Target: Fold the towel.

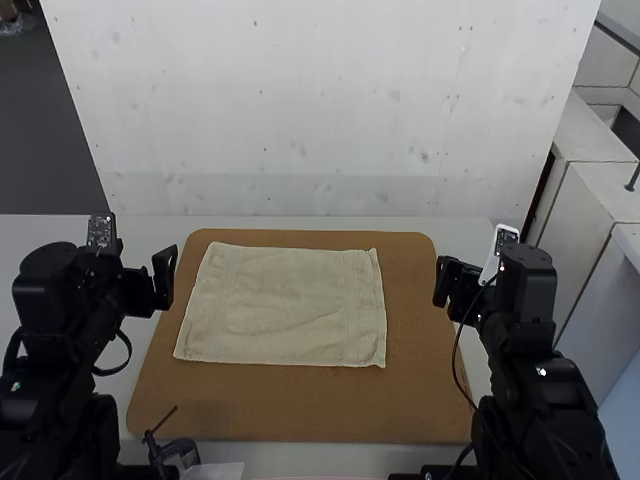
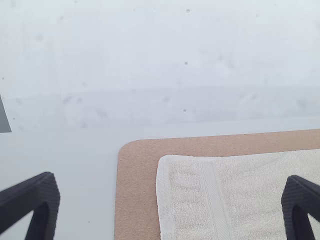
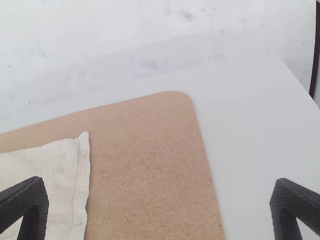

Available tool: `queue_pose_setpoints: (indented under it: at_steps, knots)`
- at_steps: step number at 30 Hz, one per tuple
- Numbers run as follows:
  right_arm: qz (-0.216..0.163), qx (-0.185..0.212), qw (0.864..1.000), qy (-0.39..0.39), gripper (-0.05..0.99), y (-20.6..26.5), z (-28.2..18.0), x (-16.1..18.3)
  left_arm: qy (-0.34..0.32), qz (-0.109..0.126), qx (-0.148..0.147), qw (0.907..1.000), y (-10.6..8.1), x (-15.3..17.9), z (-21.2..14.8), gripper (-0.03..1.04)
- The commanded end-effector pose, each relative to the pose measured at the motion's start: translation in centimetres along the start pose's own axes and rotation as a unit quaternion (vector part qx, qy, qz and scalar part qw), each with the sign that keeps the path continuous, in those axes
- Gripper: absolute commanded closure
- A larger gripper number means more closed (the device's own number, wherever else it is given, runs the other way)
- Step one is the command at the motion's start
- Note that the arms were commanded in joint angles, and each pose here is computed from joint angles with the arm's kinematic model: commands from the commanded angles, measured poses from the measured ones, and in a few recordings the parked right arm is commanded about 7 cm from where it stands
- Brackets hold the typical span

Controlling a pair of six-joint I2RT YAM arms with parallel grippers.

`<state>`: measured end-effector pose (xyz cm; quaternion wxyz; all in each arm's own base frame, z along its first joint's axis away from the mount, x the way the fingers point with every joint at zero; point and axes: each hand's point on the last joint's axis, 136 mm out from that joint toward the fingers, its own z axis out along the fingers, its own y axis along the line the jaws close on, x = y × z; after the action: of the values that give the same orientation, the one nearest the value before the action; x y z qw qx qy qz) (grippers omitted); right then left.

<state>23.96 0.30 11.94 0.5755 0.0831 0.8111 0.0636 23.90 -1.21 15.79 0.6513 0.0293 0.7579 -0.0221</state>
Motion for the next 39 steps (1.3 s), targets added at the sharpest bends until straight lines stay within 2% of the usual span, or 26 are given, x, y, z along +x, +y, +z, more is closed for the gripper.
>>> queue_pose_setpoints:
  at_steps: [1, 3, 5, 7, 10, 14, 17, 18, 21, 24, 27, 30, 35, 39]
  knots:
    - [0.004, 0.004, 1.0, -0.012, -0.03, -0.2, -0.1, -0.7, -0.004, -0.005, -0.008, 0.9999, 0.3, -0.1, 0.0, 0.01]
    - [-0.004, 0.013, 0.999, -0.037, -0.03, -0.8, -0.6, -1.4, -0.007, -0.004, -0.015, 0.9998, 0.6, -0.3, -0.1, 0.01]
    - [-0.03, 0.012, 0.998, -0.059, -0.03, -0.8, -1.1, -2.1, -0.024, -0.002, -0.012, 0.9996, 0.4, -1.6, -0.4, 0.01]
    - [-0.037, -0.002, 0.999, -0.033, -0.03, 0.0, -1.4, -1.8, -0.032, -0.001, -0.008, 0.9995, 0.2, -2.6, -0.8, 0.01]
    - [-0.037, 0.001, 0.999, -0.004, -0.03, 0.1, -1.2, -1.8, -0.02, -0.001, -0.005, 0.9998, 0.1, -3.4, -1.0, 0.01]
    - [-0.037, -0.004, 0.999, 0.04, -0.03, 0.6, -0.6, -2.1, 0.044, -0.006, -0.002, 0.999, 0.2, -3.4, 0.2, 0.01]
    - [-0.036, -0.002, 0.996, 0.083, -0.03, 0.8, 0.3, -2.0, 0.099, -0.01, -0.002, 0.995, 0.3, -3.3, 1.6, 0.01]
    - [-0.033, -0.014, 0.994, 0.102, -0.03, 1.2, 0.7, -1.8, 0.118, -0.012, 0.002, 0.993, 0.2, -3.0, 2.0, 0.01]
    - [-0.024, -0.02, 0.987, 0.16, -0.03, 1.8, 2.4, -1.3, 0.175, -0.03, -0.001, 0.9841, 0.4, -1.7, 3.8, 0.01]
    - [-0.015, -0.011, 0.979, 0.202, -0.03, 1.8, 4.4, -1.1, 0.225, -0.035, -0.008, 0.9736, 0.8, -0.2, 5.5, 0.02]
    - [-0.022, -0.013, 0.969, 0.247, -0.02, 2.6, 6.8, -0.7, 0.264, -0.037, -0.01, 0.9638, 1.0, 1.1, 6.8, 0.02]
    - [-0.041, -0.017, 0.958, 0.284, 0.0, 3.9, 9.4, 0.2, 0.286, -0.039, -0.014, 0.9574, 1.4, 1.8, 8.0, 0.07]
    - [-0.069, -0.016, 0.94, 0.335, 0.0, 5.9, 13.2, 2.5, 0.301, -0.024, -0.011, 0.9531, 2.2, 2.1, 9.6, 0.06]
    - [-0.102, -0.01, 0.93, 0.354, -0.01, 7.7, 15.9, 3.7, 0.304, -0.026, -0.008, 0.9523, 2.2, 2.2, 10.0, 0.07]
